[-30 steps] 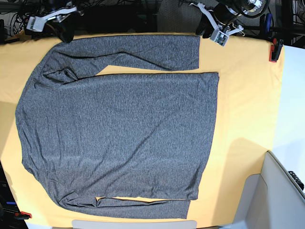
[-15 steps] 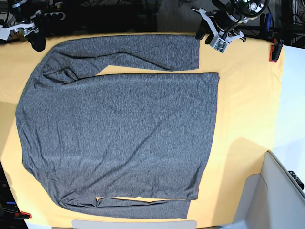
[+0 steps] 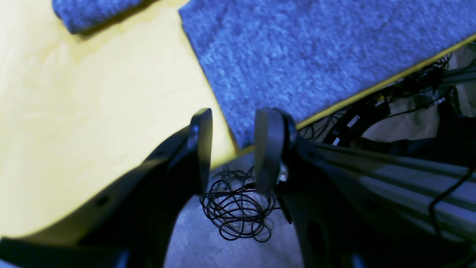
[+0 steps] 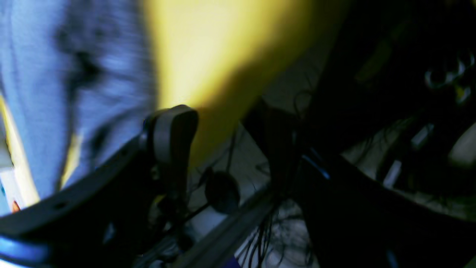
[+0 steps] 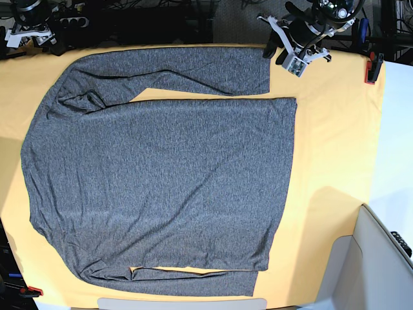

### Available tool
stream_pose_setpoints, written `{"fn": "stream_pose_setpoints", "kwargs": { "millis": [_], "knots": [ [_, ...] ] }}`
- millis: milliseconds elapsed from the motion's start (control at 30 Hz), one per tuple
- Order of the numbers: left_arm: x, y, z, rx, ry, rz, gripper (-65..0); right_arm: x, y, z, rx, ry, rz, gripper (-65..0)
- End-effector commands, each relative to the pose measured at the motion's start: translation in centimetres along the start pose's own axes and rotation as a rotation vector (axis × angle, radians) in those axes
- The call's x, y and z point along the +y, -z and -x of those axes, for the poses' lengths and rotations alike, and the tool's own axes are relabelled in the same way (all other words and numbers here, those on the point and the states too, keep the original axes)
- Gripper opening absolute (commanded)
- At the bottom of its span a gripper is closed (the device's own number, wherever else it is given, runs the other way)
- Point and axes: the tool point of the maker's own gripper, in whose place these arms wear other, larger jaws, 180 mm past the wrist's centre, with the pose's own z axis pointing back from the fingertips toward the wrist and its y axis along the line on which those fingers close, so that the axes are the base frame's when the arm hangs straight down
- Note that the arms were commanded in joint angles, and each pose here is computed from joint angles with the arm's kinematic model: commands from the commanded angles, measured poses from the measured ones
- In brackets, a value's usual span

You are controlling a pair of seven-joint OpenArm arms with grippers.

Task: Fold the T-shirt properly
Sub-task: 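Move both grippers down to the shirt's collar-edge corners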

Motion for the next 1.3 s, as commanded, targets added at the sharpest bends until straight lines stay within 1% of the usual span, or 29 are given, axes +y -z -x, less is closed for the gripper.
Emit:
{"fn": "stream_pose_setpoints", "kwargs": {
  "millis": [0,100,200,300,367,467,600,767,1000,1133,1267],
  "knots": [
    [-0.1,-0.3,-0.5,-0.02,0.009,0.004,-46.0,1.4,-1.1,-1.2,-0.04,-0.054,-0.028,-32.3],
    [-0.1,-0.3,-0.5,-0.02,0.009,0.004,-46.0,4.3,-2.4,-1.8,-0.076,-0.111,-0.074,-32.4],
    [0.0,-0.3,-0.5,-0.019,0.008,0.003,-46.0,5.6,-2.9,-2.2,-0.096,-0.101,-0.122,-32.4],
    [0.0,-0.3,-0.5,-0.019,0.008,0.003,-46.0,5.3,-2.6,-2.3,-0.102,-0.084,-0.123,-32.4],
    [0.0,-0.2,-0.3,-0.015,0.006,0.003,-46.0,5.0,-1.6,-2.4,-0.11,-0.044,-0.133,-32.4],
    [0.2,0.0,-0.5,-0.017,0.007,0.0,-46.0,3.7,0.0,-2.1,-0.101,0.009,-0.12,-32.4],
    [0.3,0.1,-0.4,-0.014,0.005,-0.001,-46.0,2.9,1.7,-1.6,-0.079,0.02,-0.088,-32.4],
    [0.3,0.1,-0.4,-0.014,0.005,-0.001,-46.0,3.0,2.4,-0.8,-0.067,0.03,-0.076,-32.4],
    [0.3,0.1,-0.5,-0.017,0.006,-0.001,-46.0,5.1,3.8,2.3,0.023,0.025,-0.131,-32.4],
    [0.6,0.1,-0.8,-0.026,0.009,-0.007,-46.0,5.8,4.4,3.6,0.064,0.006,-0.135,-32.4],
    [0.9,0.1,-0.9,-0.028,0.006,-0.015,-46.0,5.8,4.8,4.5,0.094,-0.016,-0.12,-32.4]
  ]
}}
